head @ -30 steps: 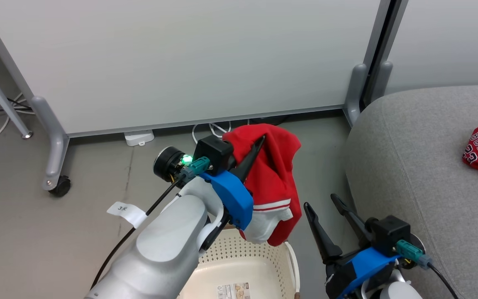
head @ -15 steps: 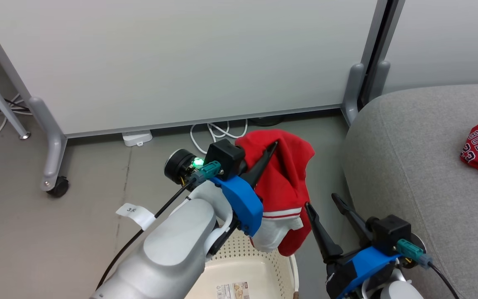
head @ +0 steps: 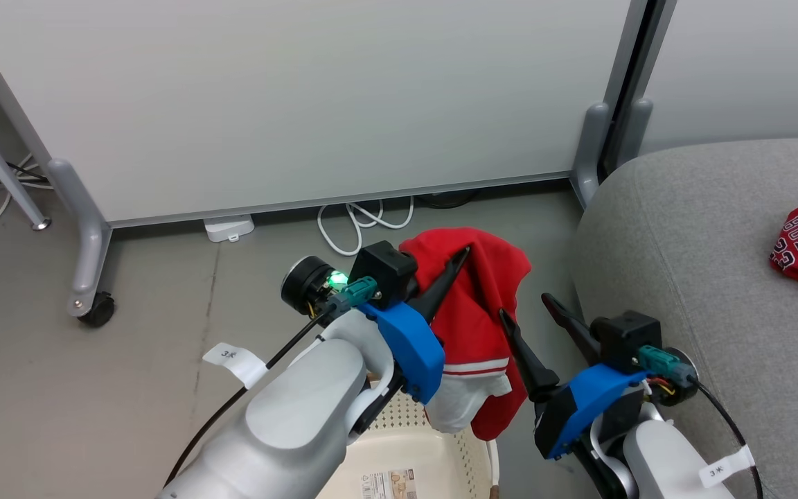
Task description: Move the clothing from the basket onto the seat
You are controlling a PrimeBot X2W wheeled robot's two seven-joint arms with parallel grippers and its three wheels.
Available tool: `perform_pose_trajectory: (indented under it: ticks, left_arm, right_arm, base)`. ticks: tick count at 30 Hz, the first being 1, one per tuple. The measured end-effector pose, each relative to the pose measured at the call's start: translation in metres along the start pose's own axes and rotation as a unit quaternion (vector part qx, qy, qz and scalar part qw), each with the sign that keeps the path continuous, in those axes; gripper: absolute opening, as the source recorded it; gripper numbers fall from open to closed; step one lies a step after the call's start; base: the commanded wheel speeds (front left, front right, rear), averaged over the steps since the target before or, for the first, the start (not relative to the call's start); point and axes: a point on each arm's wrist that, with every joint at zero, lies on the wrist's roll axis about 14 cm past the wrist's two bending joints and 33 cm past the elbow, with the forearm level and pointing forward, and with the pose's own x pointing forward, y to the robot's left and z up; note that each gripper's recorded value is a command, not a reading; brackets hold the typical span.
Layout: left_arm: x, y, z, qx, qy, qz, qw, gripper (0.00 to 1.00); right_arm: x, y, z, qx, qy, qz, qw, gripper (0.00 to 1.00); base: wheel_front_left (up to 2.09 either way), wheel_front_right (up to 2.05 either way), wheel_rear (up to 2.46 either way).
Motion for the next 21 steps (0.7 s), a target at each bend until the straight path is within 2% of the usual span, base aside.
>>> perform_pose_trajectory:
  ticks: [16,21]
  left_arm:
    - [-0.003,-0.01,0.003,-0.003,-0.002,-0.014,1.0,0.0]
    - [-0.002,-0.014,0.005,-0.002,-0.003,-0.022,1.0,0.0]
  right_arm:
    - [0.021,0.014,-0.034,-0.009,0.083,0.031,0.996,1.0]
    - [0.031,0.012,-0.034,-0.006,0.088,0.033,0.996,1.0]
  base:
    - [0.0,0.0,0.0]
    - [0.0,0.0,0.0]
